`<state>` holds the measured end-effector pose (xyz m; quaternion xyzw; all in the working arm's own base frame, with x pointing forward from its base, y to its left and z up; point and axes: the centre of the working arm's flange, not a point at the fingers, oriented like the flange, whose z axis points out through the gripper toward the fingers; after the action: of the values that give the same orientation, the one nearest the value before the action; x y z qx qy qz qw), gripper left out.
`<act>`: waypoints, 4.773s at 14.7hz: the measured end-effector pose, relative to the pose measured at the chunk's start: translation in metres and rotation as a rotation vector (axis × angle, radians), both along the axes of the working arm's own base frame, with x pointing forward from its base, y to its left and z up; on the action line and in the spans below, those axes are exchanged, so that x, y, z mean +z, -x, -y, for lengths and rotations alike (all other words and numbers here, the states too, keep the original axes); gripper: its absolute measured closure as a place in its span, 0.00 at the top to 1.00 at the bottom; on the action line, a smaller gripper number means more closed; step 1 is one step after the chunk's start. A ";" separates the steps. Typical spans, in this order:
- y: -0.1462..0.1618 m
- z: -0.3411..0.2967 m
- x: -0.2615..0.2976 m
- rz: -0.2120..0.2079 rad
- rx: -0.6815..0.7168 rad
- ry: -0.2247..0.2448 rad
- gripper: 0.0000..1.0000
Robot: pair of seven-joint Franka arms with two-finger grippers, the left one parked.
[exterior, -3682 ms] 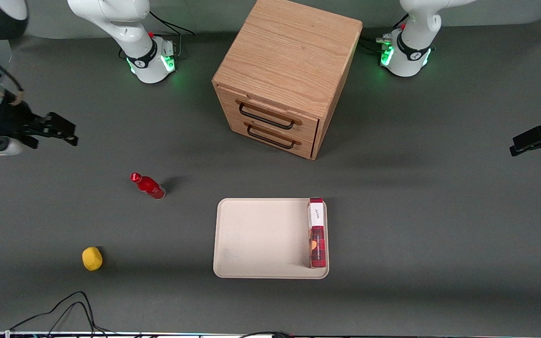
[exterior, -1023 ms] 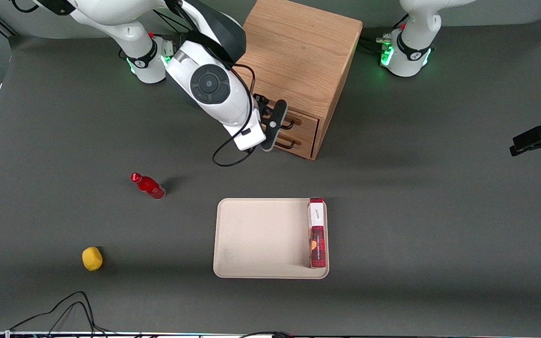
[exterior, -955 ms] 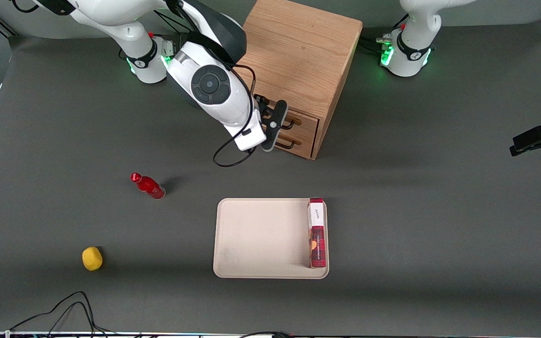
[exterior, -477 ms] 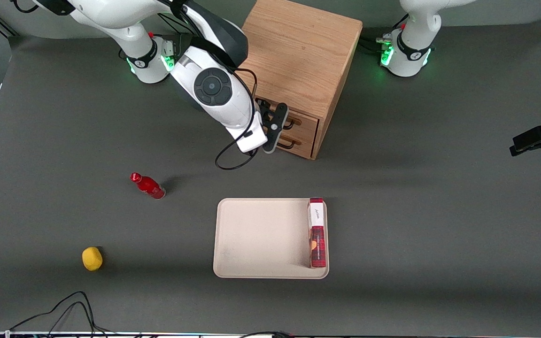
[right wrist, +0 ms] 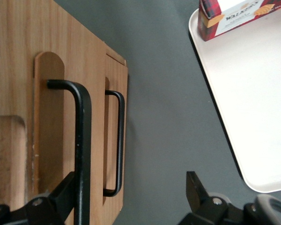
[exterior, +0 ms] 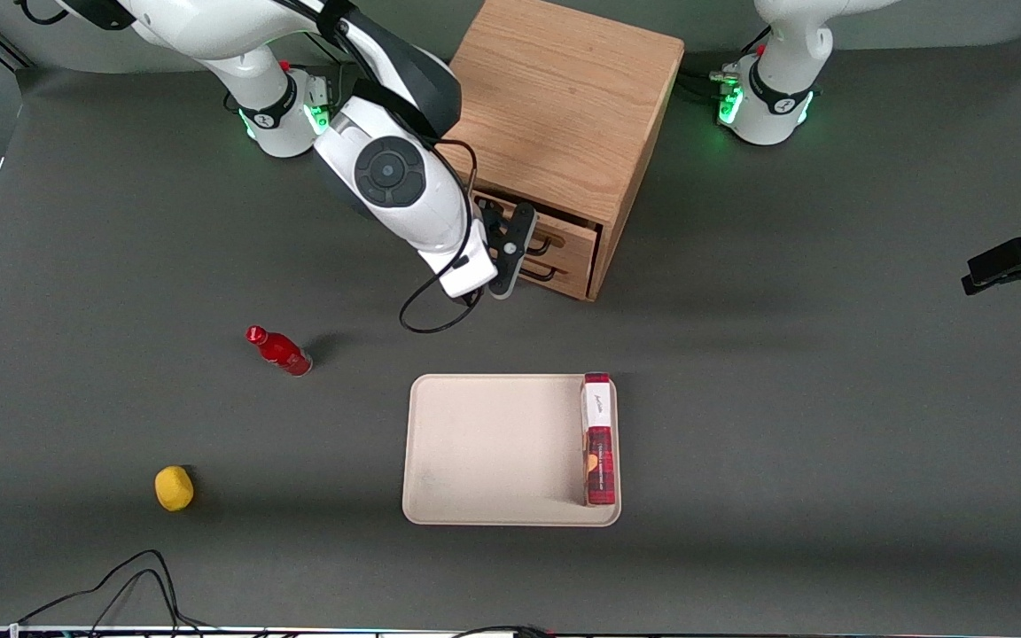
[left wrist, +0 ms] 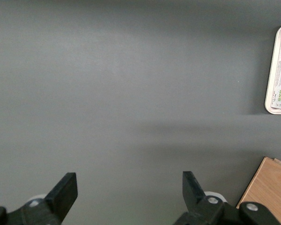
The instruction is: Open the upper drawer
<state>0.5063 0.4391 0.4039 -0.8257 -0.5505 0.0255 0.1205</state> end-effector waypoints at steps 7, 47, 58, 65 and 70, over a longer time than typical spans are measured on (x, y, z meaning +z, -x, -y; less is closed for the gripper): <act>-0.027 0.027 -0.002 0.020 -0.034 -0.022 1.00; -0.144 0.115 -0.002 0.164 -0.139 -0.126 1.00; -0.154 0.122 0.031 0.227 -0.169 -0.151 1.00; -0.143 0.221 0.176 0.337 -0.486 -0.166 1.00; -0.099 0.327 0.197 0.234 -0.734 -0.051 1.00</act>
<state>0.6050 0.1124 0.6008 -0.9618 -0.2290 -0.1276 0.0785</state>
